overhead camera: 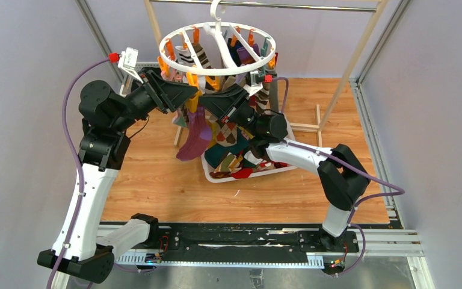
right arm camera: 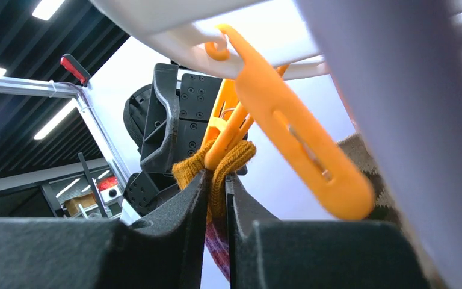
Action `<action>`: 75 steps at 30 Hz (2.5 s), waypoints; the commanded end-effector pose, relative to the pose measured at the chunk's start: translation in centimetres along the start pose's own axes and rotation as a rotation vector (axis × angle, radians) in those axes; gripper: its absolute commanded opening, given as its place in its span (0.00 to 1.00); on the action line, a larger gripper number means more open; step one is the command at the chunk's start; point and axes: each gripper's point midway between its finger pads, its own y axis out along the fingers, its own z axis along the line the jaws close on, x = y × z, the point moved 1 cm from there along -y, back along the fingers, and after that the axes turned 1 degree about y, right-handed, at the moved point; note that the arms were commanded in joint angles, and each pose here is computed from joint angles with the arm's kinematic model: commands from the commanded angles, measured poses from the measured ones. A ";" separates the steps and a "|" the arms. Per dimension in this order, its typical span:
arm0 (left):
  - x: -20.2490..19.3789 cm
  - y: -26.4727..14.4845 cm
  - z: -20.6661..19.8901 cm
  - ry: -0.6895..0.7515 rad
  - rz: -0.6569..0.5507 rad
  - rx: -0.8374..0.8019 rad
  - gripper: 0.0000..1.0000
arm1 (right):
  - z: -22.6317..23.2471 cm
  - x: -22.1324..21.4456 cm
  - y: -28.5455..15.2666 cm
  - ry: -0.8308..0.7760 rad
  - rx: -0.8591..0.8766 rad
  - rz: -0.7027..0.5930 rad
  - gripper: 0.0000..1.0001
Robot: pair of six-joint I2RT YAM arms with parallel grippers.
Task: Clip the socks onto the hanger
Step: Clamp the sock onto the hanger, then open the clamp at the hanger.
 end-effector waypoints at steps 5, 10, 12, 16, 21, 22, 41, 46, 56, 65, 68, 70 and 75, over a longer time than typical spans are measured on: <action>-0.2 -0.6 -0.2 0.029 0.000 0.005 0.47 | 3.2 2.0 -0.2 -0.067 0.075 -0.058 0.35; 0.0 -1.1 0.5 0.075 -0.019 0.056 0.47 | 1.5 1.9 -2.5 -0.084 -0.019 -0.079 0.66; 0.1 -1.4 0.4 0.087 -0.025 0.064 0.47 | 0.6 1.6 -3.6 -0.087 -0.071 -0.077 0.67; 0.2 -1.8 0.2 0.099 -0.032 0.067 0.47 | -1.0 1.2 -5.6 -0.132 -0.179 -0.057 0.68; -0.1 -2.0 0.1 0.101 -0.021 0.062 0.47 | -2.7 1.1 -7.3 -0.267 -0.353 0.015 0.71; -0.2 -2.0 0.0 0.102 -0.017 0.060 0.47 | -2.9 1.3 -7.6 -0.300 -0.390 0.029 0.72; -1.5 -2.3 -0.9 0.094 0.037 -0.011 0.46 | -2.0 7.7 -7.5 -0.596 -0.489 0.132 0.74; -1.5 -2.3 -1.1 0.089 0.038 -0.021 0.45 | -1.9 8.1 -6.4 -0.587 -0.423 0.144 0.75; -1.4 -2.4 -1.6 0.084 0.043 -0.036 0.45 | -1.6 7.3 -4.3 -0.550 -0.300 0.182 0.71; -0.9 -2.4 -2.2 0.075 0.034 -0.048 0.44 | -3.1 6.4 -4.2 -0.586 -0.325 0.180 0.68; -0.8 -2.5 -2.4 0.074 0.030 -0.052 0.44 | -3.5 6.5 -4.1 -0.626 -0.354 0.164 0.68; -0.8 -2.4 -2.3 0.072 0.033 -0.051 0.44 | -3.4 6.8 -3.9 -0.655 -0.365 0.137 0.66; -1.6 -2.5 -1.9 0.067 0.056 -0.042 0.44 | -2.1 6.4 -2.7 -0.693 -0.316 0.132 0.45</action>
